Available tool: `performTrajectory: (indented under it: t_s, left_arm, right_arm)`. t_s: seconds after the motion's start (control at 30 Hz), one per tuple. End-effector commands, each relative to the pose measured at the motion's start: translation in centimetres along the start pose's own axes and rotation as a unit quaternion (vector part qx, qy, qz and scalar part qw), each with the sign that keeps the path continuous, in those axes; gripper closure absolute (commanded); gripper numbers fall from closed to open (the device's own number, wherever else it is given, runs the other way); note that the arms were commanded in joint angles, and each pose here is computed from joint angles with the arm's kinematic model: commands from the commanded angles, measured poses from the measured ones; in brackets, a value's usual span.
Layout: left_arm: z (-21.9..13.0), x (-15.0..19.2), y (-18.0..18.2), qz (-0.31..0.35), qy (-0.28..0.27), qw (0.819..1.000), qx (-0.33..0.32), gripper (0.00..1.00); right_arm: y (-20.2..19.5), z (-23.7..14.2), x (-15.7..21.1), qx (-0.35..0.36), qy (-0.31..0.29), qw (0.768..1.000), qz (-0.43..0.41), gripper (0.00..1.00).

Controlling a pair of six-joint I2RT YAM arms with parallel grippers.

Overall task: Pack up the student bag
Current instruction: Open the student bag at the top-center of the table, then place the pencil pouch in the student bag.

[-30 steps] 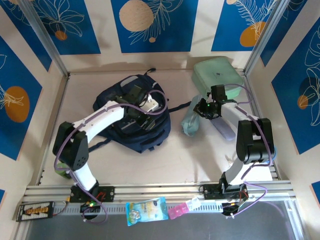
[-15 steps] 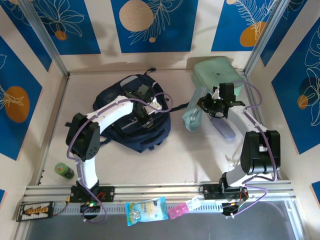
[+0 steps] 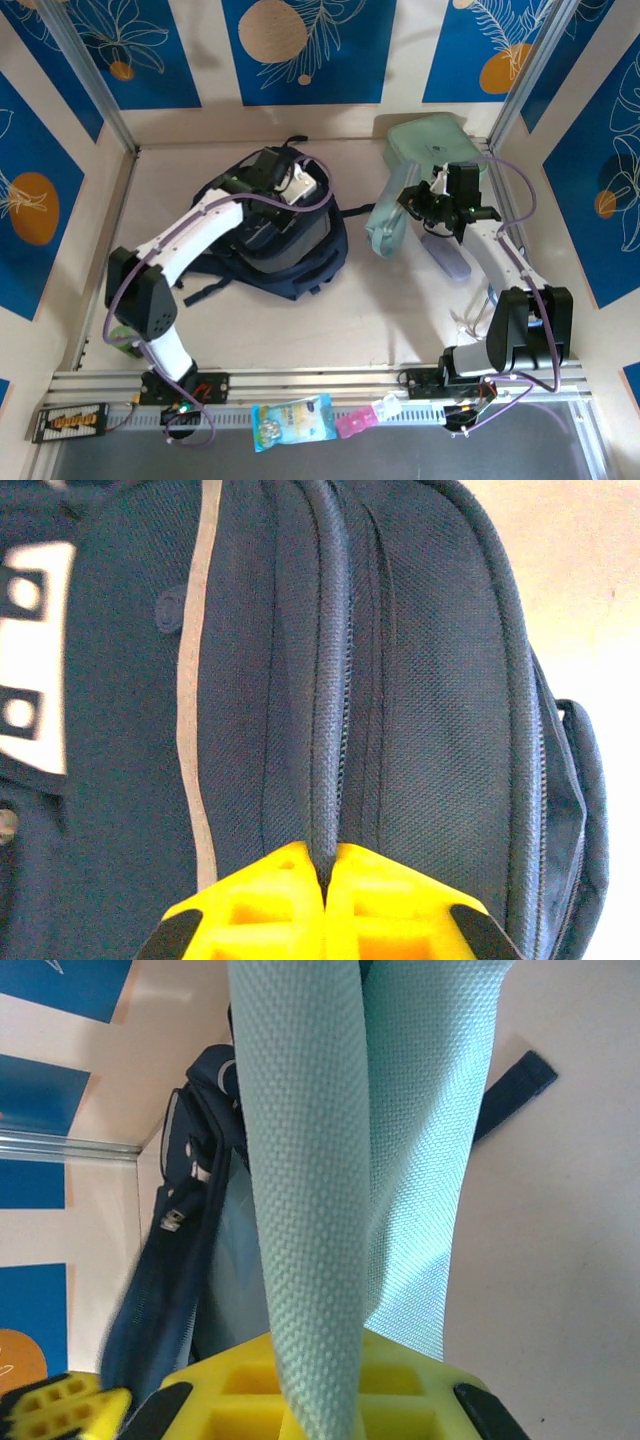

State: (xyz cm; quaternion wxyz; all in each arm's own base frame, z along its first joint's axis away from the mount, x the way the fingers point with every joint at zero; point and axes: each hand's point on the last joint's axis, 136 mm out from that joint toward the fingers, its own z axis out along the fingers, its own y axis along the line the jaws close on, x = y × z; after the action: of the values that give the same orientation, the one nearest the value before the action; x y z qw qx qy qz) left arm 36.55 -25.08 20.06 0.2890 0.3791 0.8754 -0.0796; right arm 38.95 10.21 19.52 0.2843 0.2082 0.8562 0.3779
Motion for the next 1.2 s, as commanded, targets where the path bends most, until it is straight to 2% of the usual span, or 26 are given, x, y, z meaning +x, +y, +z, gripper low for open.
performTrajectory:
  t_s: [0.0, 0.13, 0.23, 0.37, 0.47, 0.77, 0.97, 1.17]
  left_arm:
    - [-5.1, -6.1, 1.4, -0.043, -0.140, 0.989, -0.029, 1.00]
    - [-7.6, -8.7, 1.8, -0.078, -0.200, 0.976, -0.033, 1.00]
    - [-8.2, -9.9, 1.8, -0.094, -0.218, 0.971, -0.025, 1.00]
    - [-8.4, -11.1, 2.1, -0.116, -0.224, 0.968, -0.019, 1.00]
    - [-8.8, -12.3, 2.0, -0.134, -0.234, 0.963, -0.007, 1.00]
    - [-9.9, -14.9, 1.3, -0.170, -0.264, 0.949, 0.039, 1.00]
    - [-10.3, -15.5, 1.2, -0.176, -0.275, 0.944, 0.046, 1.00]
    - [-10.9, -16.7, 1.1, -0.184, -0.289, 0.937, 0.070, 1.00]
  right_arm:
    - [1.8, -0.6, 1.1, -0.028, 0.010, 1.000, -0.002, 0.91]
    - [3.7, 0.6, 3.0, -0.054, 0.042, 0.998, 0.000, 0.91]
    - [6.0, 2.1, 4.8, -0.086, 0.072, 0.994, 0.000, 0.91]
    - [8.2, 4.1, 5.8, -0.080, 0.077, 0.993, 0.026, 0.91]
    - [8.4, 7.0, 6.3, -0.057, 0.082, 0.993, 0.063, 0.91]
    - [11.3, 15.9, 7.6, -0.063, 0.081, 0.992, 0.079, 0.91]
    - [13.5, 20.4, 9.5, -0.099, 0.109, 0.987, 0.068, 0.90]
    - [14.6, 22.8, 9.6, -0.133, 0.052, 0.986, 0.090, 0.89]
